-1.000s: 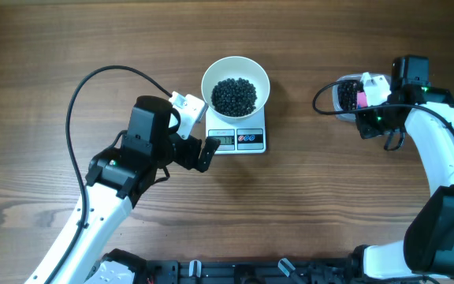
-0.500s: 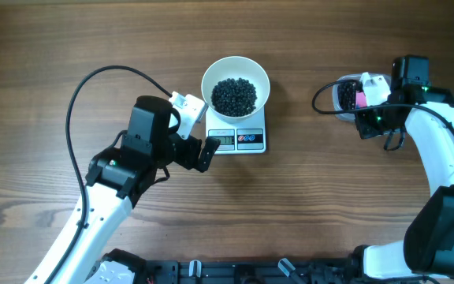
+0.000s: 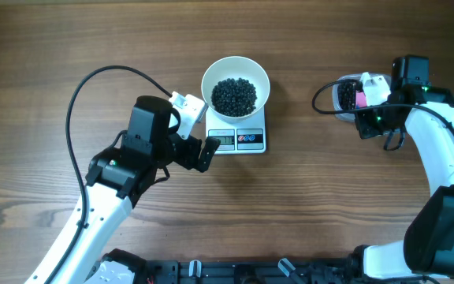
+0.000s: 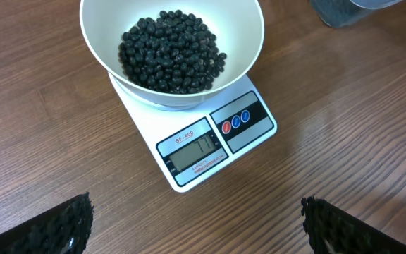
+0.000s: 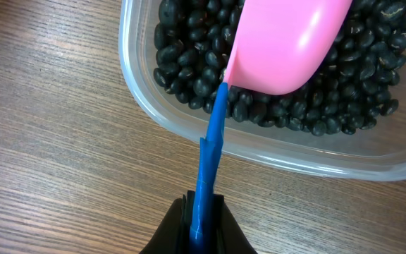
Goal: Scoop item into bowl and weigh 150g on scale
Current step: 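Drag the pink scoop through the black beans in the tub to fill it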
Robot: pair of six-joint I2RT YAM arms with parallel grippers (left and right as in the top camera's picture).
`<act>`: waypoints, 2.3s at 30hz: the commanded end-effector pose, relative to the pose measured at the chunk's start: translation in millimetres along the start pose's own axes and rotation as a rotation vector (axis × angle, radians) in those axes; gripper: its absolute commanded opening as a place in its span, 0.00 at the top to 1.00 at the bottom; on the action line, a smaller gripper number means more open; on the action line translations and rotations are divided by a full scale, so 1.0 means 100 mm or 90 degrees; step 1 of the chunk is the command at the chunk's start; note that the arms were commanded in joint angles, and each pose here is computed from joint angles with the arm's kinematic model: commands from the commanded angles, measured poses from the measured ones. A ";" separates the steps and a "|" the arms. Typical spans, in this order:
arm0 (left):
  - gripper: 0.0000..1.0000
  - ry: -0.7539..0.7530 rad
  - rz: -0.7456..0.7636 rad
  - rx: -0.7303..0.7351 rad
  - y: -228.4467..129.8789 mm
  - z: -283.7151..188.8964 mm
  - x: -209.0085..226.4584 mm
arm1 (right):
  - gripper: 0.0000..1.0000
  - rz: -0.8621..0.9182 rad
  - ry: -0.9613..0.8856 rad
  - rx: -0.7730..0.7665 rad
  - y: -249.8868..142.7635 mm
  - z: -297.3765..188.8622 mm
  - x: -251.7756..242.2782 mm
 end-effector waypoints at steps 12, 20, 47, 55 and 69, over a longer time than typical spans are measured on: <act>0.00 -0.007 0.007 0.009 -0.02 0.03 -0.01 | 0.96 0.012 0.053 -0.016 0.06 0.03 0.08; 0.00 -0.007 0.007 0.009 -0.02 0.03 -0.01 | 0.96 0.012 0.080 -0.014 0.04 0.03 0.12; 0.00 -0.007 0.007 0.009 -0.02 0.03 -0.01 | 0.96 0.015 0.109 -0.017 0.04 0.02 0.15; 0.00 -0.007 0.007 0.009 -0.02 0.03 -0.01 | 0.96 0.079 0.104 -0.016 -0.02 0.00 0.02; 0.00 -0.007 0.007 0.009 -0.02 0.03 -0.01 | 0.96 0.114 0.201 -0.064 -0.05 -0.04 -0.03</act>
Point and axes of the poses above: each gripper's point midway between its finger pads, its own z axis out along the fingers, its own x axis along the line the jaws close on, y = z × x, the point moved 10 cm from there along -z, back along the fingers, and after that the axes turned 4 degrees about -z, right-handed, at the moved point
